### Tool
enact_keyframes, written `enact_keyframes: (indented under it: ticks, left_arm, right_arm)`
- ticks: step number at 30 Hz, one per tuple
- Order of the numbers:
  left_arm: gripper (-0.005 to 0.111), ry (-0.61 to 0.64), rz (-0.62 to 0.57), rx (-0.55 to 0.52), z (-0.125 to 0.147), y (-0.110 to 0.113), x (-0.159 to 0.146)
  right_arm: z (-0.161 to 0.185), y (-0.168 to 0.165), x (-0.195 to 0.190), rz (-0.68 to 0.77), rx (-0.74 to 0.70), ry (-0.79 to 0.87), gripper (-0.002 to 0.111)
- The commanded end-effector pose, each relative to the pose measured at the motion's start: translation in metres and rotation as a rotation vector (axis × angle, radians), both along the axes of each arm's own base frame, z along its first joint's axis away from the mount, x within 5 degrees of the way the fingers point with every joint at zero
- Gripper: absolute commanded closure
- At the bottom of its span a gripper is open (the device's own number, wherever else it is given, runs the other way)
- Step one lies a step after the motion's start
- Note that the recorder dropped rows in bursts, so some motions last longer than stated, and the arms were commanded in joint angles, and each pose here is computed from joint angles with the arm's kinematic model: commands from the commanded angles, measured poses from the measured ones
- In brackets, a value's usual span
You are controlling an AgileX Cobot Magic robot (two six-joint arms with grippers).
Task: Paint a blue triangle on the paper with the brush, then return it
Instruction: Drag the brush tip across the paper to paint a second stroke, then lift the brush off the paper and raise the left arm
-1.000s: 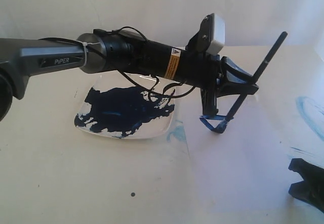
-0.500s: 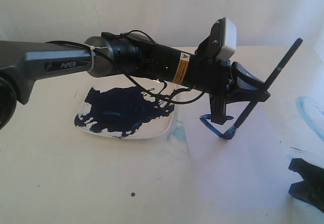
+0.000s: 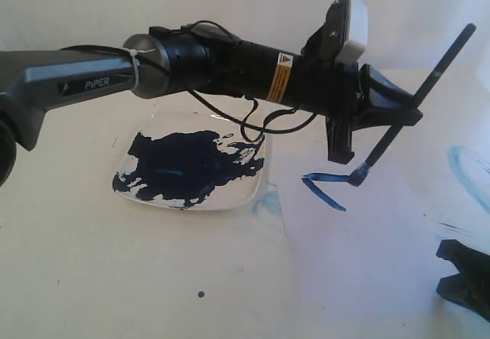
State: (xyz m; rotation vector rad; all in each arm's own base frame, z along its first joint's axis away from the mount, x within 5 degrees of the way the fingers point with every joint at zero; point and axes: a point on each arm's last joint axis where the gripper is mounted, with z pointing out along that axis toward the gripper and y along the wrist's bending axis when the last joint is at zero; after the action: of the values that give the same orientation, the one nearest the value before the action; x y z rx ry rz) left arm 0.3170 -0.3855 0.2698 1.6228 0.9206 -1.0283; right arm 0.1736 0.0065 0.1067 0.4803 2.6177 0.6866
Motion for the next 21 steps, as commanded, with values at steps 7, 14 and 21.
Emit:
enact_keyframes:
  ticks: [7,14,21]
  left_arm:
    - [0.107,-0.01,0.284,-0.089,0.028,-0.018,0.006]
    - [0.107,-0.006,0.68,-0.067,0.026,-0.049,-0.006]
    - [0.107,0.143,0.775,-0.113,0.028,-0.05,-0.007]
  right_arm:
    - [-0.007,-0.008,-0.005,-0.006,-0.098,0.046,0.108]
    - [-0.007,-0.008,-0.005,-0.006,-0.098,0.046,0.108]
    - [-0.007,-0.008,-0.005,-0.005,-0.096,0.046,0.108]
